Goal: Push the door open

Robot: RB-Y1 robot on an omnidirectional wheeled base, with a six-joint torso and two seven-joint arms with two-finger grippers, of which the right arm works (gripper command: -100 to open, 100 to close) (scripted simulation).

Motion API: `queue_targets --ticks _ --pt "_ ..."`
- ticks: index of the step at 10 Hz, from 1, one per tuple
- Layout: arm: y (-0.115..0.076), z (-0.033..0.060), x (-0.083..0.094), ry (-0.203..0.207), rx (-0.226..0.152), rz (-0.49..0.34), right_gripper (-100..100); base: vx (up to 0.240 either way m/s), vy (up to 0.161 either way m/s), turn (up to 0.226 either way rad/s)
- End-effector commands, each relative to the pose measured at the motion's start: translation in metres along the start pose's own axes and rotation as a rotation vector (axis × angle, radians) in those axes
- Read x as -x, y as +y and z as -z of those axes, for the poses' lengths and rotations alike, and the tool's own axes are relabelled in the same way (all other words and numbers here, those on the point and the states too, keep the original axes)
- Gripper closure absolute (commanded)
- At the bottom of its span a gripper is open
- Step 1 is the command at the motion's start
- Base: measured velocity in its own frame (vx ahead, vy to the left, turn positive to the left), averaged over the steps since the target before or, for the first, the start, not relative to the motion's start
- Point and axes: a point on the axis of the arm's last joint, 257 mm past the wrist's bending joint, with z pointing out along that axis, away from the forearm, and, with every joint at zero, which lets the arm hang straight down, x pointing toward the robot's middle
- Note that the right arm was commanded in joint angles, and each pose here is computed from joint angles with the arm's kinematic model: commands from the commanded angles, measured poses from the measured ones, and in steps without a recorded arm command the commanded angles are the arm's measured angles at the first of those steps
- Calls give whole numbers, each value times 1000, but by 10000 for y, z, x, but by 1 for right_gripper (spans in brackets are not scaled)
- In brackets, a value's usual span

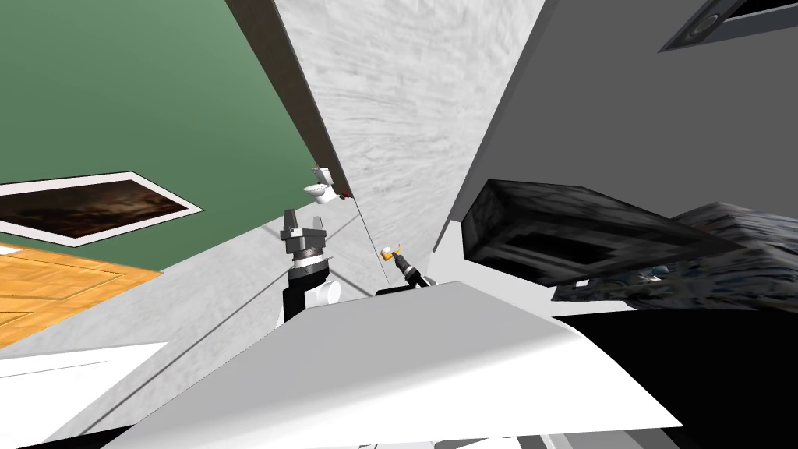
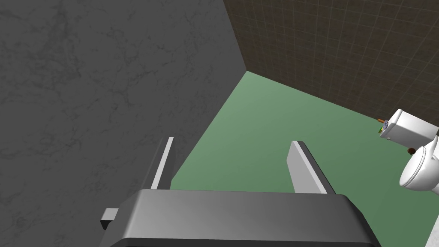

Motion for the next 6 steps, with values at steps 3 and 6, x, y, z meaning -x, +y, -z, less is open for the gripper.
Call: queue_targets --ticks 3,6 --pt "14 -9 301 -62 0 10 100 78 99 -48" --pt "15 -12 451 -101 0 10 100 79 112 -43"
